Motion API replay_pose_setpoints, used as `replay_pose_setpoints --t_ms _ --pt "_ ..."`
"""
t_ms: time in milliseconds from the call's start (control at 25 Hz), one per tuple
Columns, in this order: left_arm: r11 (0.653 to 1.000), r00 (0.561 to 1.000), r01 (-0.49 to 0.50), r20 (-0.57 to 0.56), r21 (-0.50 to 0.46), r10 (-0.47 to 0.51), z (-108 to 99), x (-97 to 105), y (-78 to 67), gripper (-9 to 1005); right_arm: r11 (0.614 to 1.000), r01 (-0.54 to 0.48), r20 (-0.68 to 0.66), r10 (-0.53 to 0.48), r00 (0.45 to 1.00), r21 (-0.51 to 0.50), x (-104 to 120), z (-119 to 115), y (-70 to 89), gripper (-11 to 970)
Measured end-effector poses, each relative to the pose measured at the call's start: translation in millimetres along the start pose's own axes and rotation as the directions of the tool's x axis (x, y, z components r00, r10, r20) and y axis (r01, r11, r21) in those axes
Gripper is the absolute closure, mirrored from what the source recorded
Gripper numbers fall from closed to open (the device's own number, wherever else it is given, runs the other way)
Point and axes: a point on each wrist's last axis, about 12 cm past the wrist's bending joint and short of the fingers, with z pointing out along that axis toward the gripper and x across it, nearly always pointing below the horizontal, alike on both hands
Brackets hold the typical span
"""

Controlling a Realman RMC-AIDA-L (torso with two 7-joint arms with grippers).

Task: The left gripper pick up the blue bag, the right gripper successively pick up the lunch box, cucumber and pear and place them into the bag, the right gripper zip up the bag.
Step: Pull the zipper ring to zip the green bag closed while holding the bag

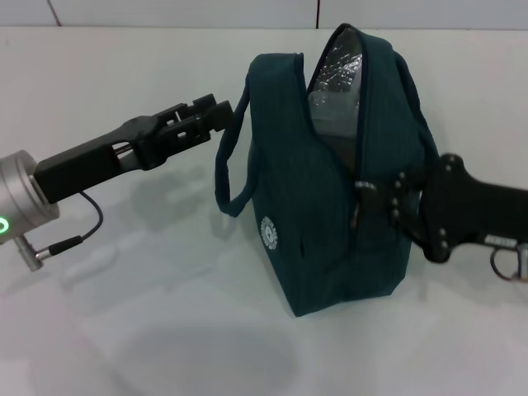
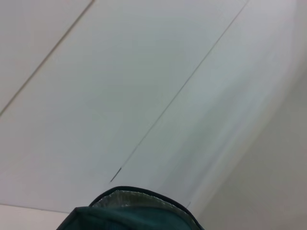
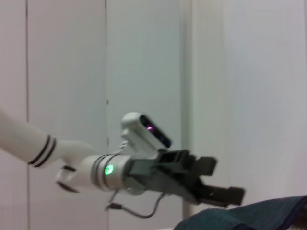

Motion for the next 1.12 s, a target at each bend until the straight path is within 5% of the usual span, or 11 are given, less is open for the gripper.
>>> replay_pose_setpoints --t_ms 440,1120 --pt "0.999 0.999 -0.028 0.027 -0.035 0.029 -15.4 5.1 -0.6 269 0.997 0.066 0.040 -0.067 0.997 0.028 -23.9 31.8 -30.1 940" --pt "0.998 0.998 -0.020 0.056 -0.060 0.024 -24.7 7.3 -0.9 271 0.996 0.067 0.027 -0.066 0.997 -0.063 -21.3 49.4 -20.3 935"
